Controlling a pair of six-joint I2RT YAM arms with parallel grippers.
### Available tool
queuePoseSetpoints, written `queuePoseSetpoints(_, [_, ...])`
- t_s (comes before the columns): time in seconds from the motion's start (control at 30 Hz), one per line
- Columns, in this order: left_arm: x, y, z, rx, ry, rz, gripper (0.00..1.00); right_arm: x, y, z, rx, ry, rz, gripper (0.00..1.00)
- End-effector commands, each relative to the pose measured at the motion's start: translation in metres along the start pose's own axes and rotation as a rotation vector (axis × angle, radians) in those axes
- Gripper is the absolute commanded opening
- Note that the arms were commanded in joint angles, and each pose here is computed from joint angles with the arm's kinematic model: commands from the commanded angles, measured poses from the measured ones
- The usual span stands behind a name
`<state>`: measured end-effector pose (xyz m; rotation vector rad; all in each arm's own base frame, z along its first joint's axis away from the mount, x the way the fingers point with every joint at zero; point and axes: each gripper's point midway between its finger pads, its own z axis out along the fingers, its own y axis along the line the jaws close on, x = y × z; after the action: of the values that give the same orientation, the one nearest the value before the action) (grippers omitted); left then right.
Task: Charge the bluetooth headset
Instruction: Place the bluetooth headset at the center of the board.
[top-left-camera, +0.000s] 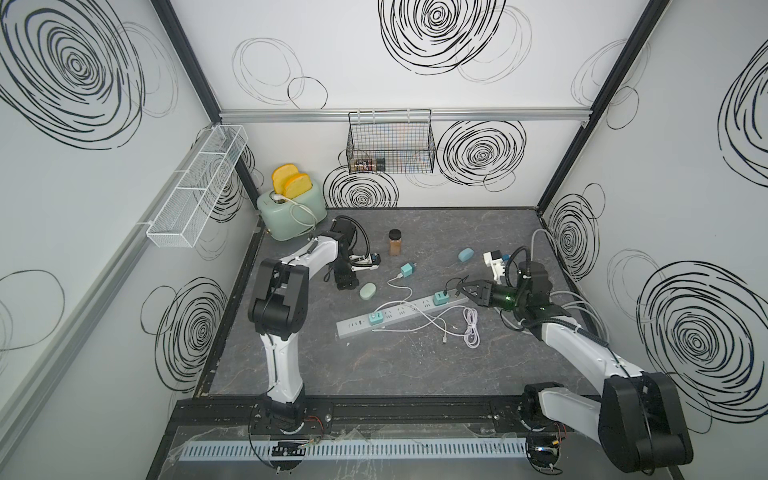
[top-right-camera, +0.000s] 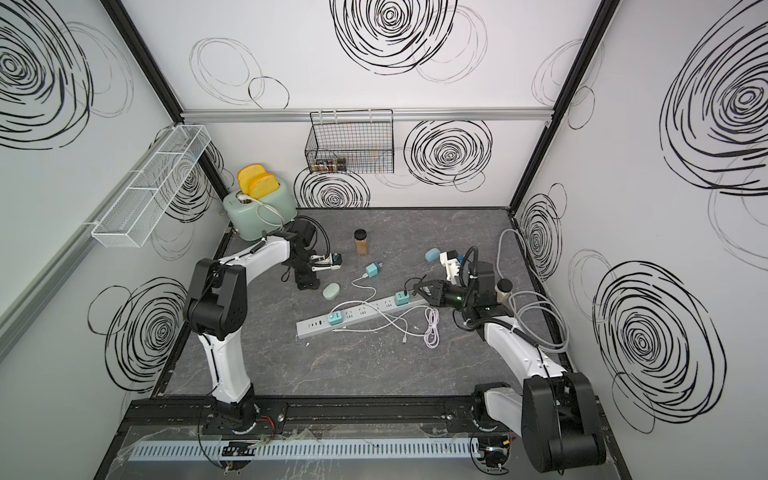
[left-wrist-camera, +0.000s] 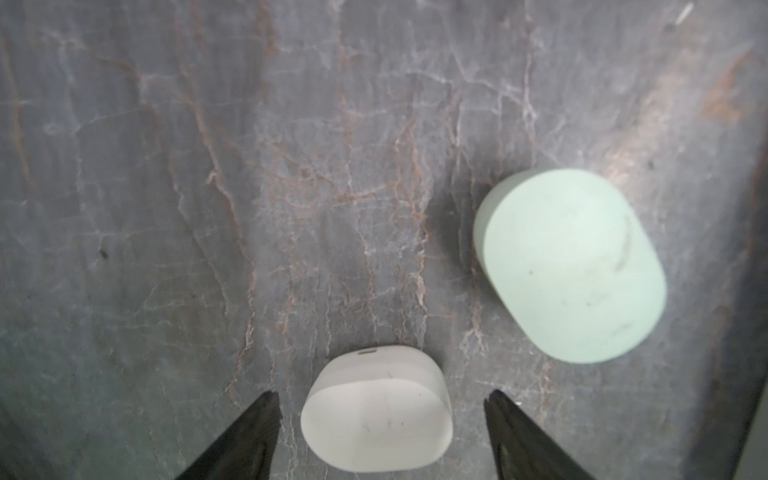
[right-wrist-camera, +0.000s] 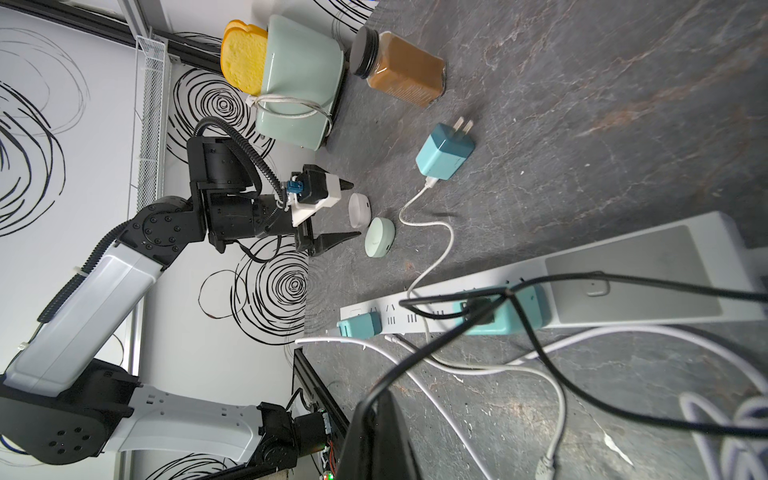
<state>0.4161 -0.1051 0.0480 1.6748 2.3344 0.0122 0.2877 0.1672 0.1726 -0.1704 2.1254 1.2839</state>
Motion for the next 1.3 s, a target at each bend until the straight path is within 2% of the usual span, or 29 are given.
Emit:
queuePoseSetpoints(0.0, [-0.018, 0.026, -0.051, -0.13, -0.145, -0.224, 0.81, -0.001, -0.001, -0.001, -0.001, -0.008, -0.014, 0.0])
queuePoseSetpoints(0.07, [-0.013, 0.029, -0.063, -0.186, -0.177, -0.403, 0.81, -0.002, -0.001, -0.001, -0.003, -0.01, -0.015, 0.0])
queuePoseSetpoints(0.1, [-0.004, 0.035, -0.068, -0.234, -0.181, -0.6, 0.78, -0.002, -0.001, -0.001, -0.003, -0.008, -0.012, 0.0])
queuePoseSetpoints(0.2, [0.033, 0.038, -0.083, -0.31, -0.14, -1.042, 0.73, -0.001, -0.002, 0.0, 0.001, -0.008, -0.009, 0.0])
queuePoseSetpoints(0.3, [0.04, 0.016, -0.094, -0.269, -0.164, -1.268, 0.69, 0.0, -0.001, 0.0, -0.002, -0.004, -0.006, 0.0])
queuePoseSetpoints(0.37, [0.026, 0.004, -0.103, -0.205, -0.243, -1.32, 0.72, 0.0, 0.0, 0.0, -0.004, -0.004, -0.008, 0.0])
queuePoseSetpoints(0.47, [0.021, -0.005, -0.111, -0.147, -0.265, -1.436, 0.72, 0.0, 0.002, -0.001, -0.007, -0.007, -0.014, 0.0])
queuePoseSetpoints(0.63, [0.022, -0.016, -0.096, -0.093, -0.206, -1.54, 0.67, -0.001, 0.005, -0.003, -0.002, -0.013, -0.028, 0.0])
queuePoseSetpoints(0.77, [0.022, -0.028, -0.069, -0.008, -0.163, -1.611, 0.65, -0.001, 0.006, -0.004, -0.002, -0.016, -0.033, 0.0])
queuePoseSetpoints(0.97, [0.017, -0.028, -0.043, -0.018, -0.085, -1.605, 0.67, -0.001, 0.006, -0.004, -0.002, -0.016, -0.03, 0.0])
queuePoseSetpoints(1.1, [0.025, -0.016, -0.033, -0.047, -0.102, -1.662, 0.67, -0.001, 0.006, -0.004, -0.007, -0.015, -0.029, 0.0])
queuePoseSetpoints(1.27, [0.023, -0.008, -0.017, -0.012, -0.106, -1.69, 0.66, -0.001, 0.006, -0.005, -0.005, -0.018, -0.031, 0.0])
